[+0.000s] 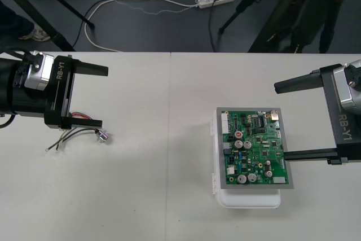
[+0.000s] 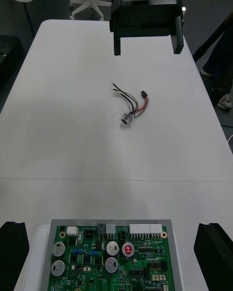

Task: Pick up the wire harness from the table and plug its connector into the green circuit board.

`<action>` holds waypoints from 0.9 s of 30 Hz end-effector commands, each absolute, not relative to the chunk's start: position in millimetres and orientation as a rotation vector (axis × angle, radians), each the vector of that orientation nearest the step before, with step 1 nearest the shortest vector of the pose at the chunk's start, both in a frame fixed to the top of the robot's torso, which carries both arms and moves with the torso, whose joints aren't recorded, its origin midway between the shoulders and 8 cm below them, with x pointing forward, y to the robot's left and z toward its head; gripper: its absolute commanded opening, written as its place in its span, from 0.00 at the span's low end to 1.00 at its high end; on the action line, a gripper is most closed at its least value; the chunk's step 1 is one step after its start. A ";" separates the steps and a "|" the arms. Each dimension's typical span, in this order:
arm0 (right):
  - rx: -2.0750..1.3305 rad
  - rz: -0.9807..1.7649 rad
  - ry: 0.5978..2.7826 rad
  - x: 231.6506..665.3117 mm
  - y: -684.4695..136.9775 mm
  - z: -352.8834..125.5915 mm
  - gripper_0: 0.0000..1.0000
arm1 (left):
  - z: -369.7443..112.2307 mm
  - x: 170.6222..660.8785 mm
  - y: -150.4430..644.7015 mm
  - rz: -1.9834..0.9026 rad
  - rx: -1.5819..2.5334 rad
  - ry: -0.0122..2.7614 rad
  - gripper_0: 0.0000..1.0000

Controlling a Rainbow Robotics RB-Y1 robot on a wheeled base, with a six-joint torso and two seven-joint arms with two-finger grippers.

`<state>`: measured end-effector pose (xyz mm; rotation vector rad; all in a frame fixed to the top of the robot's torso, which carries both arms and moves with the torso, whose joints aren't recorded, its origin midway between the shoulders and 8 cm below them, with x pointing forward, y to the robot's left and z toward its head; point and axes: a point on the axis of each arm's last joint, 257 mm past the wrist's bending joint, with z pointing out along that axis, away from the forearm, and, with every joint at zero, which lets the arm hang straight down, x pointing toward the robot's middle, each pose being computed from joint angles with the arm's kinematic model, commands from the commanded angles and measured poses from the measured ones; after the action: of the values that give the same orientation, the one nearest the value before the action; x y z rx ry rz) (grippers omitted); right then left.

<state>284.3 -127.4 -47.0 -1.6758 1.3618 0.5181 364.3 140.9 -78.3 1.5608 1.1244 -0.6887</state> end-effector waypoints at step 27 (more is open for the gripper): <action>-1.695 0.515 1.332 281.1 -122.0 -47.7 1.00 | -78.6 356.3 154.3 -0.674 1.599 1.170 0.98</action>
<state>284.3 -127.4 -47.0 -1.6758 1.3618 0.5181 364.3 140.9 -78.3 1.5608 1.1244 -0.6887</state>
